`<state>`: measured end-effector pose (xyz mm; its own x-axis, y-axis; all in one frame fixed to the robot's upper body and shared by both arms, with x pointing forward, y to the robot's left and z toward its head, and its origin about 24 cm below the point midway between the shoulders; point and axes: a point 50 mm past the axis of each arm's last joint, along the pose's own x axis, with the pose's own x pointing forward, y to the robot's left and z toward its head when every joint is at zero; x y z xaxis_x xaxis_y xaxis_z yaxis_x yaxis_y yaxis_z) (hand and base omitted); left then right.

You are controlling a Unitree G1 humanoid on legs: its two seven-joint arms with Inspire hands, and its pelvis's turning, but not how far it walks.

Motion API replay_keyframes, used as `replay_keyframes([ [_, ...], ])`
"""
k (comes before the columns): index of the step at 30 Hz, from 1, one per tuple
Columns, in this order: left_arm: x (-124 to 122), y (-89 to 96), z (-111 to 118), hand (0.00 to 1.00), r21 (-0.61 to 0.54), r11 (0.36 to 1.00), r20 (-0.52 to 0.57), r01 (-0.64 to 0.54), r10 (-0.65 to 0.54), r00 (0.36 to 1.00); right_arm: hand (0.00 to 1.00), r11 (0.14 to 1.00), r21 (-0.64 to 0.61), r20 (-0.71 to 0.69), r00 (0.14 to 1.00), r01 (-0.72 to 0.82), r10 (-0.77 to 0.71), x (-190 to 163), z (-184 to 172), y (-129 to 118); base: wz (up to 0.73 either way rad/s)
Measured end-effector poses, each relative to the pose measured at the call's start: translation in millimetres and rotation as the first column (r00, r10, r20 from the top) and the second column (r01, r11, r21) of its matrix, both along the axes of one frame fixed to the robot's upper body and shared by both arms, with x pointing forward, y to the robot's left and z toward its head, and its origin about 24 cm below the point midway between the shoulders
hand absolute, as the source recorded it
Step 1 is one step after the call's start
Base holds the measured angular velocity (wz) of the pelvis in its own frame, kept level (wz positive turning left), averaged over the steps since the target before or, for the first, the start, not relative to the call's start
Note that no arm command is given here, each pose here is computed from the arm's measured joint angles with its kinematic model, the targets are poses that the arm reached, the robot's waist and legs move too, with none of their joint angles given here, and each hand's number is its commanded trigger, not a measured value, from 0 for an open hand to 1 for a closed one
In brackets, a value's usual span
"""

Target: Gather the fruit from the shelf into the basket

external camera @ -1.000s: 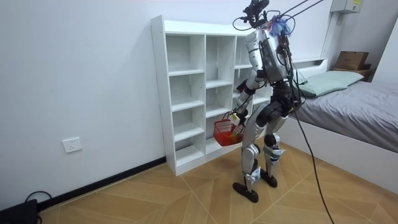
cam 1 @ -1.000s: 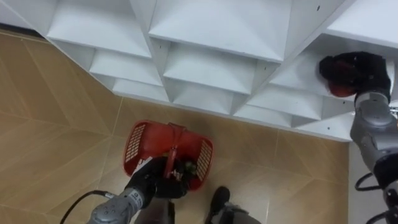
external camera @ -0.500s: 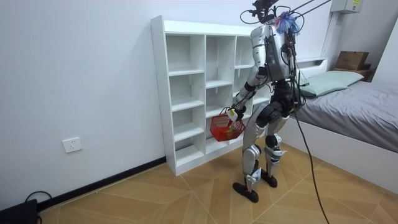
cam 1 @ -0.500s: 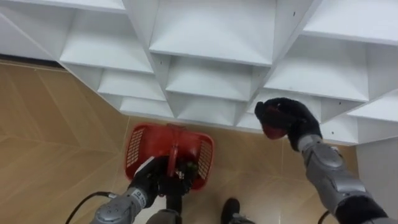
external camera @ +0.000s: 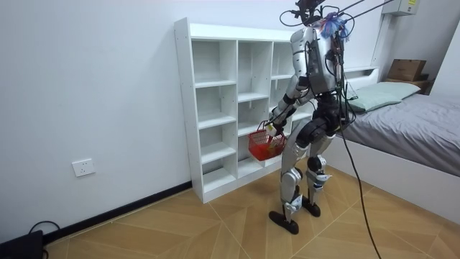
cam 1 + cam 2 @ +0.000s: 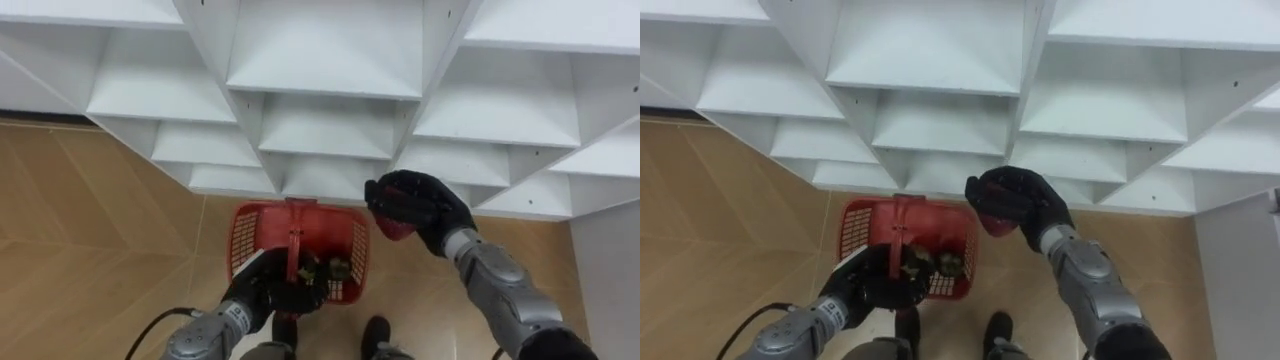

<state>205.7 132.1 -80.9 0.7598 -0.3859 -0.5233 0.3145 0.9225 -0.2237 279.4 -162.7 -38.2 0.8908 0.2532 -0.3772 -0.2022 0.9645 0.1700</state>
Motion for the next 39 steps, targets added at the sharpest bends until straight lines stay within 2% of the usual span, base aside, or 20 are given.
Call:
replay_keyframes([
  [6, 0, -8.4, 2, 1.00, -0.088, 0.996, -0.003, -0.018, 0.018, 1.000, 1.00, 1.000, 0.005, 0.018, 1.000, -0.026, 0.025, 2, 3, 9, -0.05],
  [24, -3, -18.1, 1, 1.00, -0.133, 0.991, -0.014, 0.004, -0.006, 1.000, 1.00, 0.993, 0.031, 0.029, 0.993, -0.117, 0.116, -2, 4, 36, -0.02],
  [39, 4, -24.4, 7, 1.00, -0.212, 0.977, -0.014, -0.030, 0.027, 1.000, 1.00, 0.992, 0.029, 0.028, 0.993, -0.120, 0.119, -2, 4, 37, 0.00],
])
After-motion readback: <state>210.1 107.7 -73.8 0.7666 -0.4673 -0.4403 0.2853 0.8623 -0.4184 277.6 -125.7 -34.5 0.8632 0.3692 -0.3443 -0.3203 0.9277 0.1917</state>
